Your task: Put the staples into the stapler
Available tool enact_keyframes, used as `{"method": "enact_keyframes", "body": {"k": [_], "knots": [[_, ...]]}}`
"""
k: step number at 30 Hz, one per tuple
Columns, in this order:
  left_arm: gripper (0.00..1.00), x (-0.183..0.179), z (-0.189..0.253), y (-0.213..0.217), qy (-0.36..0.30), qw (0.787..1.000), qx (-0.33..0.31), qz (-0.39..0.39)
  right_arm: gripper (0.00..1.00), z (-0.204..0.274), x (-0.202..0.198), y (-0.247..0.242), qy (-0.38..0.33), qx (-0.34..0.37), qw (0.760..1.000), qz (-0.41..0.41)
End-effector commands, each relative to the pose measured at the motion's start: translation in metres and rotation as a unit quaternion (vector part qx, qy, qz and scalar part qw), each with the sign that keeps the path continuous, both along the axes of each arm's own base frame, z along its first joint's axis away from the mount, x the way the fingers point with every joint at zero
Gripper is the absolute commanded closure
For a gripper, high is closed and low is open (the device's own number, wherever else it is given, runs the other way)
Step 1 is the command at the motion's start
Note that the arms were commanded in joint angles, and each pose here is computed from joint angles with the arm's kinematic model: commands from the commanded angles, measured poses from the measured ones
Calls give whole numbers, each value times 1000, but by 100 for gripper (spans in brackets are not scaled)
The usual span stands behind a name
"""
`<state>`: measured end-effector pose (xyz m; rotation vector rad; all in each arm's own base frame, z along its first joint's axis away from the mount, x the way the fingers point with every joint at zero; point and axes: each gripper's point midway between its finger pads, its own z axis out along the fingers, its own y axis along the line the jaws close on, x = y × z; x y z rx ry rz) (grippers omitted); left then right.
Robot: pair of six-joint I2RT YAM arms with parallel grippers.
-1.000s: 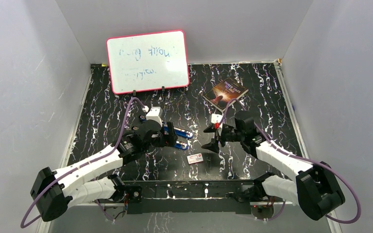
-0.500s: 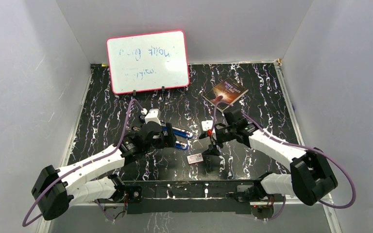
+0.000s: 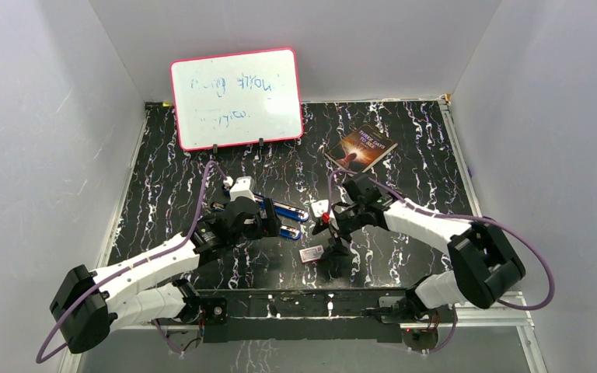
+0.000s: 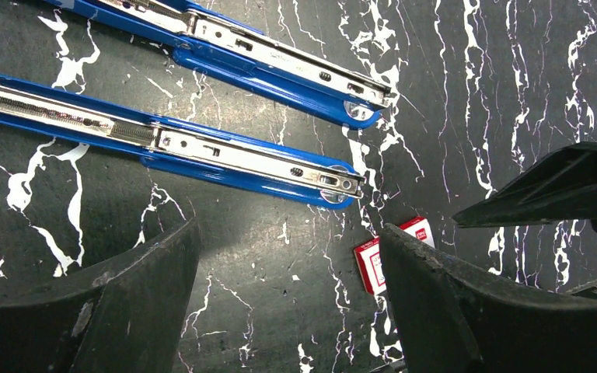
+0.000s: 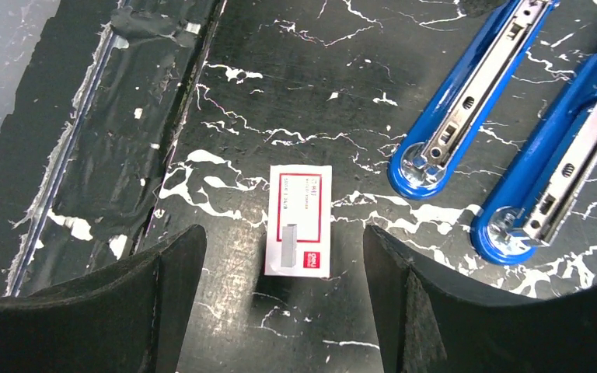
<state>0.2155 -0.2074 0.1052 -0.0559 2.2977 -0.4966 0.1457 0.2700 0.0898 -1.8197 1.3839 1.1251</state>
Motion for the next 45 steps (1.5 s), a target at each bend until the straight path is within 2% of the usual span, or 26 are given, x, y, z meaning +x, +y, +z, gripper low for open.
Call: {"method": "enact_keyframes", "body": {"k": [1,13,21,31,45], "knots": [[18,3,4,4,-10,1000,-9,14,19,4,-2,9,-3,9,999,39],[20,-1,2,5,-6,1000,-16,13,24,-34,8,12,-17,-42,999,10],[23,-2,3,5,-4,1000,-19,16,26,-41,7,13,-38,-59,998,5],[25,-4,1,9,-3,999,-25,28,29,-57,2,3,-54,-122,991,7],[35,-16,-9,12,13,996,-73,46,40,-69,-2,-3,-49,-157,986,17]]}}
